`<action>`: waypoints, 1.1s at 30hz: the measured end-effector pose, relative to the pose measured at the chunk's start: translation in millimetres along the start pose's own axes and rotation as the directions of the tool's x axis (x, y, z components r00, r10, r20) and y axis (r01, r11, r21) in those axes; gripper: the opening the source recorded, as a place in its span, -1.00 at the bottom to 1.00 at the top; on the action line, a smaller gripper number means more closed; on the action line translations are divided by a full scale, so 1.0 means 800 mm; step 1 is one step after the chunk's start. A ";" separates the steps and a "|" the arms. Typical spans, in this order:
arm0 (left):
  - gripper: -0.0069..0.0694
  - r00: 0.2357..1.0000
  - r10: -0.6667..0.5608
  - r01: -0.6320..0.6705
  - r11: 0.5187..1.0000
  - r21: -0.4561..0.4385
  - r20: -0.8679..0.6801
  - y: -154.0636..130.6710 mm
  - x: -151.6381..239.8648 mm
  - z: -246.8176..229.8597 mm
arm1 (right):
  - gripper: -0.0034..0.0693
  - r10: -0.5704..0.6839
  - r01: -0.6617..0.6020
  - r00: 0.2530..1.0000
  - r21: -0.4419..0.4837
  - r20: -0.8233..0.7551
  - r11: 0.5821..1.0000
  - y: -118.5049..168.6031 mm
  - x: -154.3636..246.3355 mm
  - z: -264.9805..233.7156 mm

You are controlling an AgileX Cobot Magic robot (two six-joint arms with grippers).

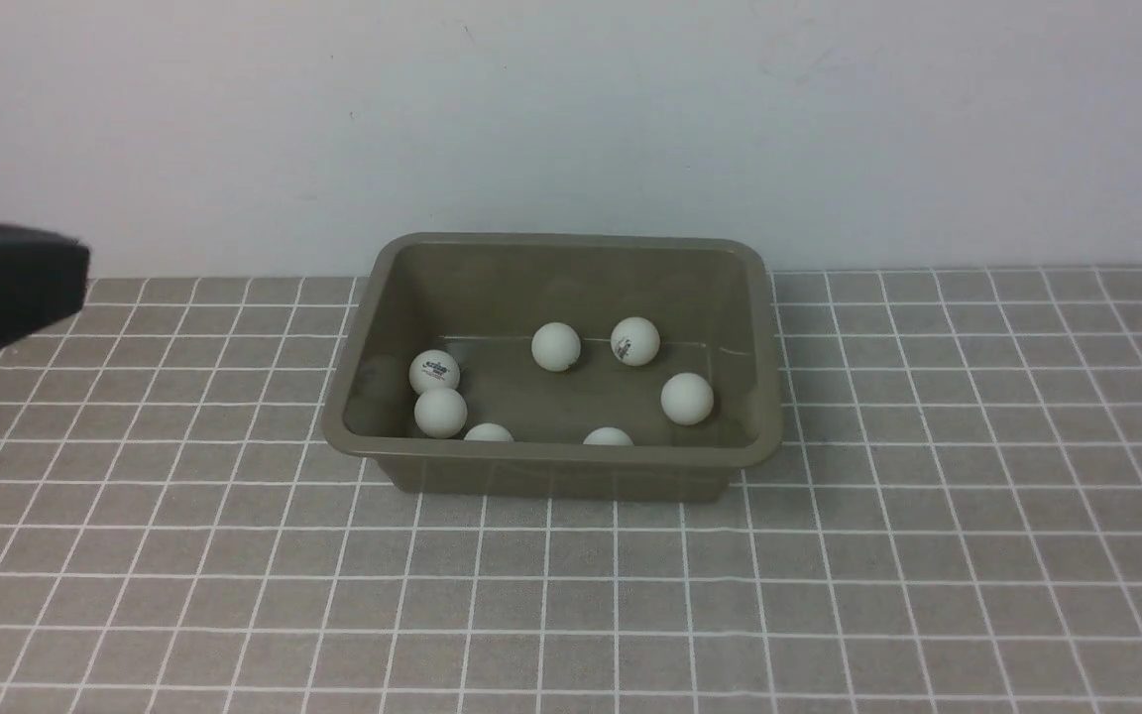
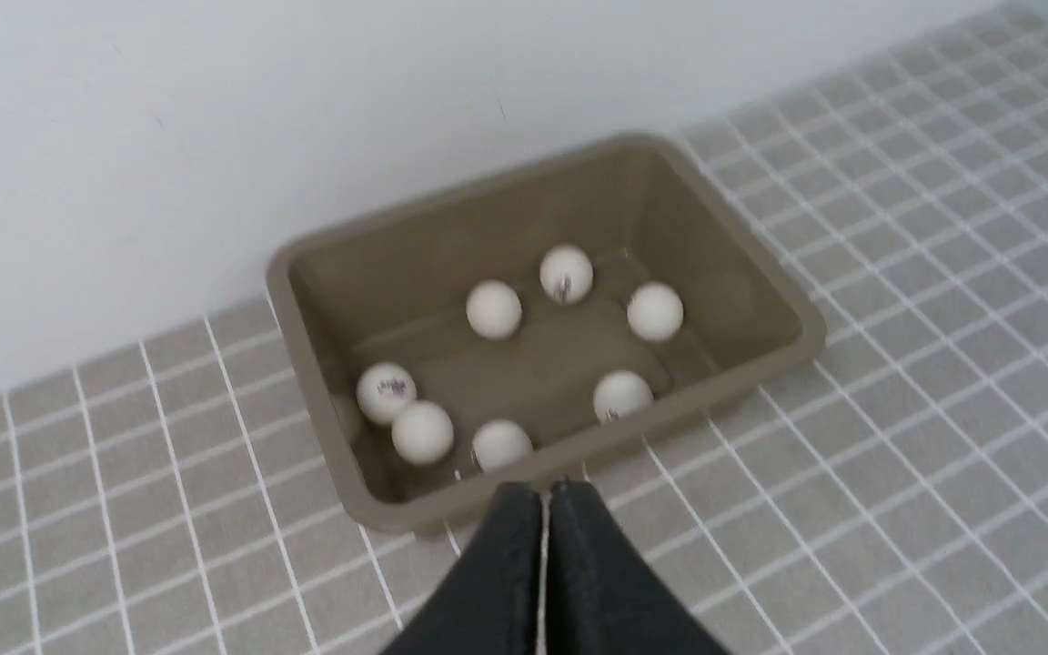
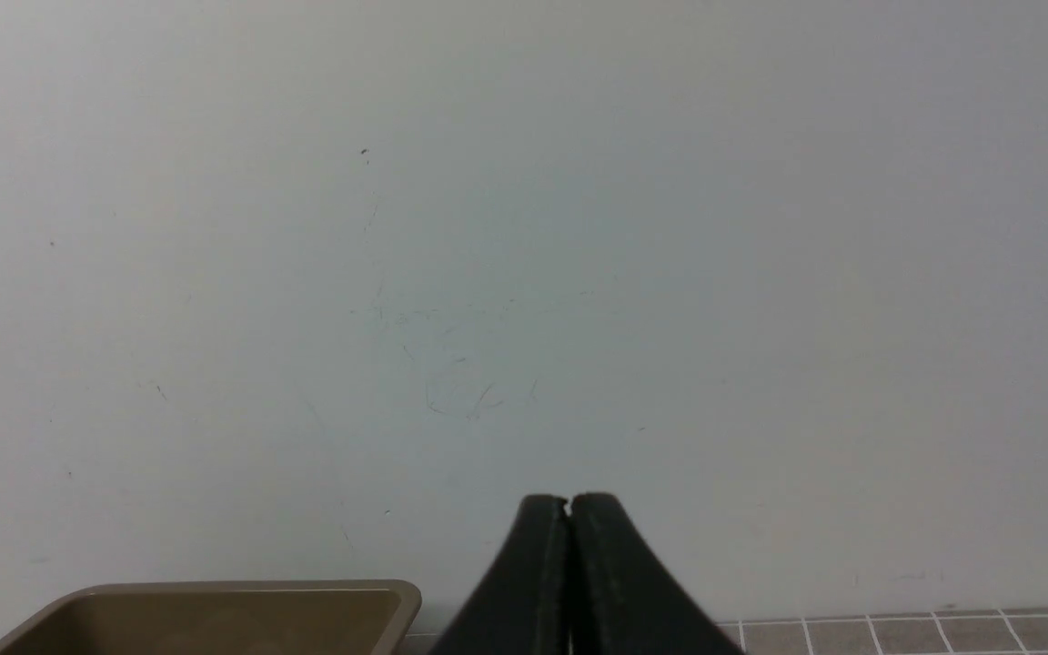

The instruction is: Put the table tennis balls into the box on the grey coffee tablecloth.

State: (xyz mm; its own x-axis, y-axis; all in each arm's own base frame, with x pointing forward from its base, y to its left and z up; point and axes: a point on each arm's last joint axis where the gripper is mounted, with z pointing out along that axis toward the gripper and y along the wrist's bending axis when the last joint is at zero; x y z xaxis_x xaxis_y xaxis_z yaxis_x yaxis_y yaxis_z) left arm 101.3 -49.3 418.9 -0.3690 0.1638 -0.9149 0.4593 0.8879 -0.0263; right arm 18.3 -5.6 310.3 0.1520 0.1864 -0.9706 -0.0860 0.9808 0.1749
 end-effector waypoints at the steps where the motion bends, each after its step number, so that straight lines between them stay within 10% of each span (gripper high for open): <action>1: -0.83 0.999 0.002 -0.001 1.000 -0.004 0.047 -0.001 0.011 -0.007 | -0.95 0.000 0.000 1.000 0.000 0.000 1.000 0.000 0.000 0.000; 24: -0.83 0.967 0.011 -0.012 1.000 0.001 0.253 -0.014 0.088 -0.080 | -0.95 0.000 0.000 1.000 0.000 0.001 1.000 0.000 0.000 0.000; 33: -0.83 0.953 0.036 0.046 0.963 -0.264 0.299 0.013 0.168 -0.029 | -0.95 0.000 0.000 1.000 -0.001 0.002 1.000 0.000 0.000 0.000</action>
State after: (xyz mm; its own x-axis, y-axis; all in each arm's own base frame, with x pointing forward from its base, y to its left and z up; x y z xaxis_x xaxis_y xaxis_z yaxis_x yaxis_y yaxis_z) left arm 37.5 -8.0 305.4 -0.0932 0.0597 -0.9939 0.2117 0.9766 0.0388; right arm 18.3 -5.5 310.5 0.1541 0.1864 -0.9703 -0.0869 0.9808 0.1746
